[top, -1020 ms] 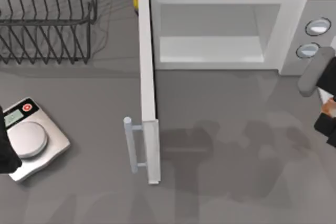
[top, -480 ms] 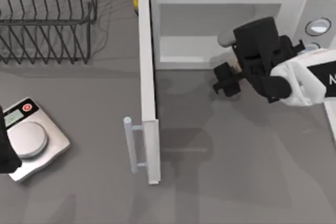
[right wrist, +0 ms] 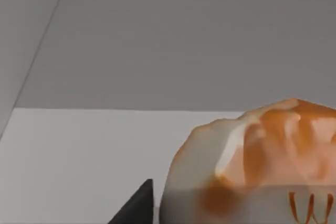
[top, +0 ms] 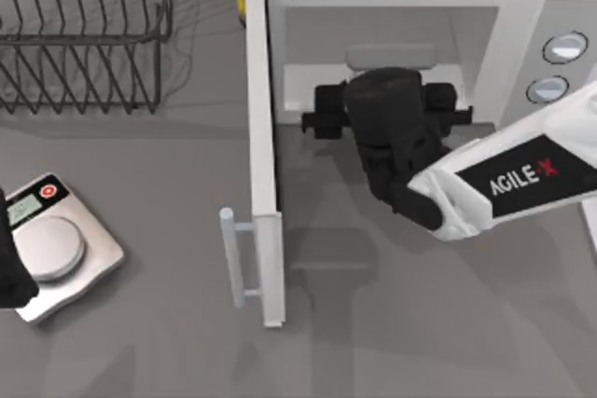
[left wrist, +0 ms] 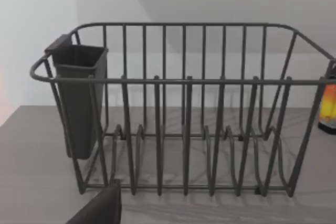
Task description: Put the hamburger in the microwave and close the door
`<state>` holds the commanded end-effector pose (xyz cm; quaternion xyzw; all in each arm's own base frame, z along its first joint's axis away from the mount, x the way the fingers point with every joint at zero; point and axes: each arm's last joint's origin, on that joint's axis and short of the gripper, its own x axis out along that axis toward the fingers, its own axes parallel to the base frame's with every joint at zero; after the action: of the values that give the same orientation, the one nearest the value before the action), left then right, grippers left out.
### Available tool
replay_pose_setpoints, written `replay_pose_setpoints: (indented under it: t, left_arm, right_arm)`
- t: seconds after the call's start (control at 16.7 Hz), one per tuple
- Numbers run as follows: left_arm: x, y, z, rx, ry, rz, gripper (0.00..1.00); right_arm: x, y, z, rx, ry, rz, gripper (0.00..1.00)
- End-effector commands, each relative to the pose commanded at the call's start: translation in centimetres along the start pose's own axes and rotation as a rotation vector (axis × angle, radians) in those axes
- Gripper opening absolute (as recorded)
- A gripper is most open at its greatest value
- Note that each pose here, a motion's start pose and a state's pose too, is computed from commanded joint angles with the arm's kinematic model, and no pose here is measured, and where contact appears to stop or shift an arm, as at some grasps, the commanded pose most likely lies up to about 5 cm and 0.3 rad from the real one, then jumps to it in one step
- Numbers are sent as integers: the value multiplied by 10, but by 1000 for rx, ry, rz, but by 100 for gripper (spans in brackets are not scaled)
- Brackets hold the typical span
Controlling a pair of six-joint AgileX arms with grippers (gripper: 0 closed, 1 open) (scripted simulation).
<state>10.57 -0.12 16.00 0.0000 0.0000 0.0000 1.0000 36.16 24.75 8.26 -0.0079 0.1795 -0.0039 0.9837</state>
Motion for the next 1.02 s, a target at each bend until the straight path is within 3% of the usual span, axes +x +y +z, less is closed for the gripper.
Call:
replay_pose_setpoints:
  t: [0.54,1.02]
  left_arm:
    - [0,0,0,0,0,0,100]
    - [0,0,0,0,0,0,100]
  right_arm:
    - [8,2,2,17,-6,-3,0]
    - [92,12,27,28,-22,-4,0]
